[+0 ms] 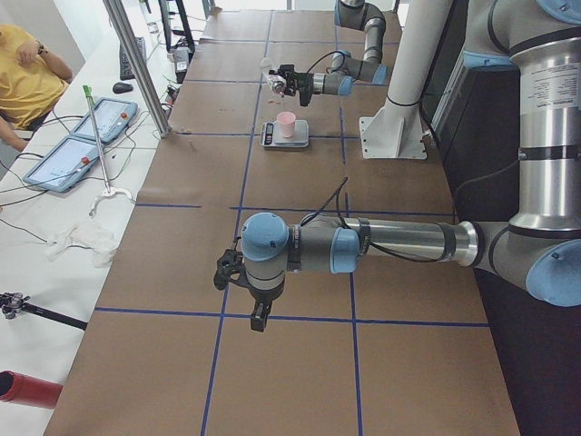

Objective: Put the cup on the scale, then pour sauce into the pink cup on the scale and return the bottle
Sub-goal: 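Turn the bottle upright and carry it back with the right gripper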

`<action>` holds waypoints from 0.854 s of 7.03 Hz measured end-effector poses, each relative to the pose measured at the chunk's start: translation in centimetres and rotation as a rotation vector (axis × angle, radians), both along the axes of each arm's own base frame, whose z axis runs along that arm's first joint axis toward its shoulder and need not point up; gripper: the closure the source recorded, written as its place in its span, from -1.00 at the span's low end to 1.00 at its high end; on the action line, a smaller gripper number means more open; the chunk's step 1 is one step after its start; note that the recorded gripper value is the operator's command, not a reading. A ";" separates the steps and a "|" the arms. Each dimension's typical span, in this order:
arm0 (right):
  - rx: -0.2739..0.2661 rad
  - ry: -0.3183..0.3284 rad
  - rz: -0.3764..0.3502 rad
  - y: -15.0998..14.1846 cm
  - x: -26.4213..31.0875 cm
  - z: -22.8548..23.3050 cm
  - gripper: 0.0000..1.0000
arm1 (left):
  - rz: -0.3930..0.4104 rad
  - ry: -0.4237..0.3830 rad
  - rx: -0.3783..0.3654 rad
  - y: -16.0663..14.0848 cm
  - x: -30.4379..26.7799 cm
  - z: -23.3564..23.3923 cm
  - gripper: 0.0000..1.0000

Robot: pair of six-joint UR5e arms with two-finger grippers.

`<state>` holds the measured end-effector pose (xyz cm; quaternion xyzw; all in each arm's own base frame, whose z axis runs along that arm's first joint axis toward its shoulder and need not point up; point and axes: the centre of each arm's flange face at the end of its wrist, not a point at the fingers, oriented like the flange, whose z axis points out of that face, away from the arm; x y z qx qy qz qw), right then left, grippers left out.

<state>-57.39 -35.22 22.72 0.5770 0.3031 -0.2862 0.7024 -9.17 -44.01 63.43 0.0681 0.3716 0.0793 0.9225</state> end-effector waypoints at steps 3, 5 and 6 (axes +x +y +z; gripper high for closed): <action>-0.029 -0.441 -0.101 0.3 1.7 -0.2 1.00 | 0.000 0.000 0.002 0.0 0.0 -0.1 -1.00; -0.045 -0.794 -0.128 0.8 2.7 -1.6 1.00 | 0.000 0.000 0.004 0.0 0.0 -0.1 -1.00; -0.057 -0.982 -0.127 1.1 3.9 -3.1 1.00 | 0.000 0.001 0.005 -0.1 0.0 -0.2 -1.00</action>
